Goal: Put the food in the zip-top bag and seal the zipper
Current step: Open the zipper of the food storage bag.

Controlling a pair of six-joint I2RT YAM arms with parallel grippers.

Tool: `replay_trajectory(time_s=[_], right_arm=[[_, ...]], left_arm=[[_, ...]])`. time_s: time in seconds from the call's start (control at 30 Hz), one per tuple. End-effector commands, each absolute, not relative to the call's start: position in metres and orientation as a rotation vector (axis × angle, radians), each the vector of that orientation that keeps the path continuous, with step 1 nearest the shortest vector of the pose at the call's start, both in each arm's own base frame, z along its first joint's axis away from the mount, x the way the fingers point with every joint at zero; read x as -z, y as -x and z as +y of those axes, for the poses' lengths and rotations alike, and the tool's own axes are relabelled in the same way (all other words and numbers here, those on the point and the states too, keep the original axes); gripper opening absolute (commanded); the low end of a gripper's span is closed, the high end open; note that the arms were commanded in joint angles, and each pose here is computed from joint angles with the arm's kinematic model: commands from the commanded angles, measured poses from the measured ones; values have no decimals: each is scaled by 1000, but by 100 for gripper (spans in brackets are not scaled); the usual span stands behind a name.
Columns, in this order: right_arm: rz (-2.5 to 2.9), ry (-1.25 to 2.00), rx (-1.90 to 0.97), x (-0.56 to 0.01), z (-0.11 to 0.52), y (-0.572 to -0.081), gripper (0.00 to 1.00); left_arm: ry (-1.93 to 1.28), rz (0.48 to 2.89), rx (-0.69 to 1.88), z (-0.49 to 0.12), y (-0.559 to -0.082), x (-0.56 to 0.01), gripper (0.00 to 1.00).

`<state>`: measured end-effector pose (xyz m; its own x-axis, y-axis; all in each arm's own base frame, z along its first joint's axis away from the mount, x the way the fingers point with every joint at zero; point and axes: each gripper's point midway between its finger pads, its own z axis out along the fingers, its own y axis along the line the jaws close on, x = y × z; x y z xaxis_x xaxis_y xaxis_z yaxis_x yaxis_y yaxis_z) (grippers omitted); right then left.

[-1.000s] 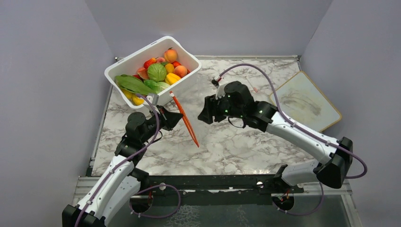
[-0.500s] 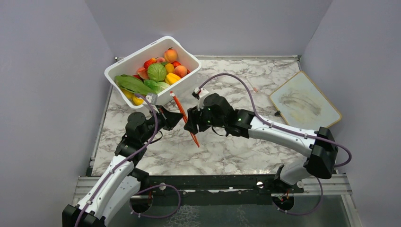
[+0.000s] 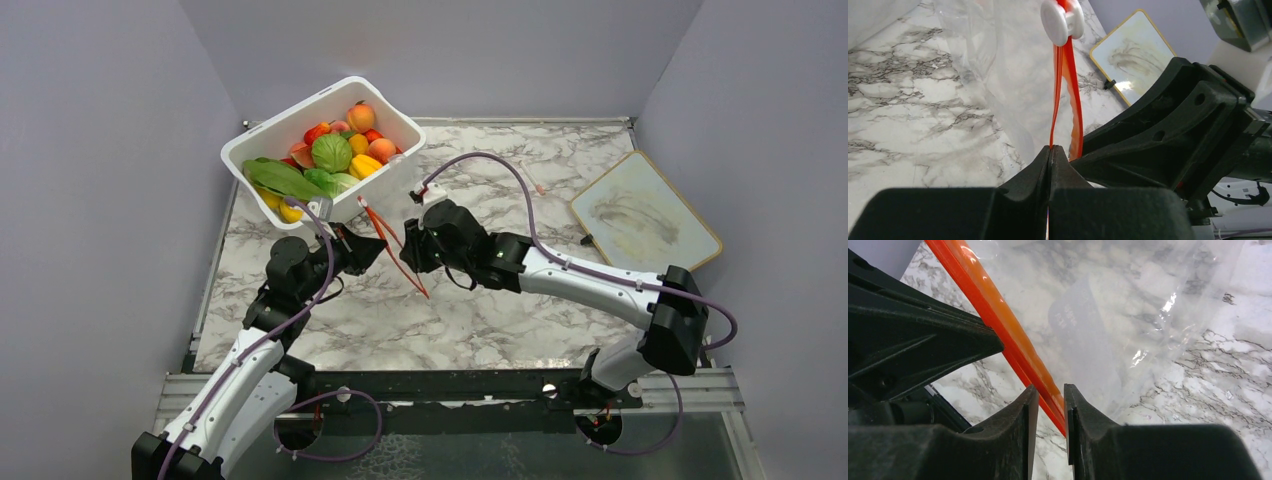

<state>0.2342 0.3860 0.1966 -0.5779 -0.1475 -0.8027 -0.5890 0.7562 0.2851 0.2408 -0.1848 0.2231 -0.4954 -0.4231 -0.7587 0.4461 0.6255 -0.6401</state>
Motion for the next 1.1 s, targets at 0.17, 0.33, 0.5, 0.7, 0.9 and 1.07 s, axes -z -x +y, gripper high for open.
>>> replay_trajectory(time_s=[0.17,0.33,0.5,0.7,0.9,1.07], right_arm=[[2079,449,-631,-209,378,-249,24],[2050,388,-596,-208,376,-260,25],[1989,379,-568,-212,372,-268,25],[1974,384,-567,-227,359,-262,1],[2028,356,-511,-230,322,-246,1],[2021,309,-549,-248,302,-233,1]], left_arm=[[-17,1800,1019,-183,-244,-228,0],[-2,1809,1059,-186,-242,-230,0],[-7,1809,1071,-188,-241,-234,0],[-39,1794,1019,-183,-242,-244,0],[-95,1819,920,-176,-245,-254,0],[-111,1837,920,-179,-247,-254,0]])
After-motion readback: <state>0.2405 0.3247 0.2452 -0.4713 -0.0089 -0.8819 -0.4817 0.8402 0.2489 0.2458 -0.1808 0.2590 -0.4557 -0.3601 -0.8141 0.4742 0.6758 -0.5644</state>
